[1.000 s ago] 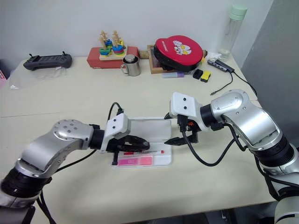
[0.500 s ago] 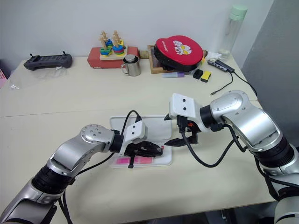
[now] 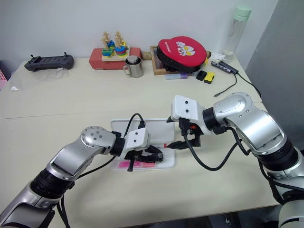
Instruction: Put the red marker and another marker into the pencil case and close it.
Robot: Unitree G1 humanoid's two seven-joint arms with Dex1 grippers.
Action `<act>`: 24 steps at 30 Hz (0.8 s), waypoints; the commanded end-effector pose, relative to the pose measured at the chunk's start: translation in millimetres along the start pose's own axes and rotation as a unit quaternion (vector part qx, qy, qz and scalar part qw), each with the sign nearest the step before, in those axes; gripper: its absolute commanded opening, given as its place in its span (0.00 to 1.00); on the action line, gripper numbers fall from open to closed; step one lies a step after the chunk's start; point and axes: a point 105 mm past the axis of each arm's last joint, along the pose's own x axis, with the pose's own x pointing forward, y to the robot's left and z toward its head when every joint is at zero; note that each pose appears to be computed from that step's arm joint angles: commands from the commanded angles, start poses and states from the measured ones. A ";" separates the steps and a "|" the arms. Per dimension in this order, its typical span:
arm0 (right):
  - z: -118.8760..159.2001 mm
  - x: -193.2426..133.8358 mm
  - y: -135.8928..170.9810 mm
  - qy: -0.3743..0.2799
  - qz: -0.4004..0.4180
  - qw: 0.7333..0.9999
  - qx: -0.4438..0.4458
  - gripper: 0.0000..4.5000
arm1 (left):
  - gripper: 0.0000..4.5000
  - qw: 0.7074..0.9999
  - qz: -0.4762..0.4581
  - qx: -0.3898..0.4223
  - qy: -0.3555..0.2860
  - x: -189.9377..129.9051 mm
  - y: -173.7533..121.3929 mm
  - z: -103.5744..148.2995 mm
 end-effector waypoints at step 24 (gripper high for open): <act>9.7 -6.7 -4.5 -0.017 -0.021 1.000 -0.014 0.96 | 0.99 0.996 0.032 -0.009 -0.082 -48.0 -4.9 50.7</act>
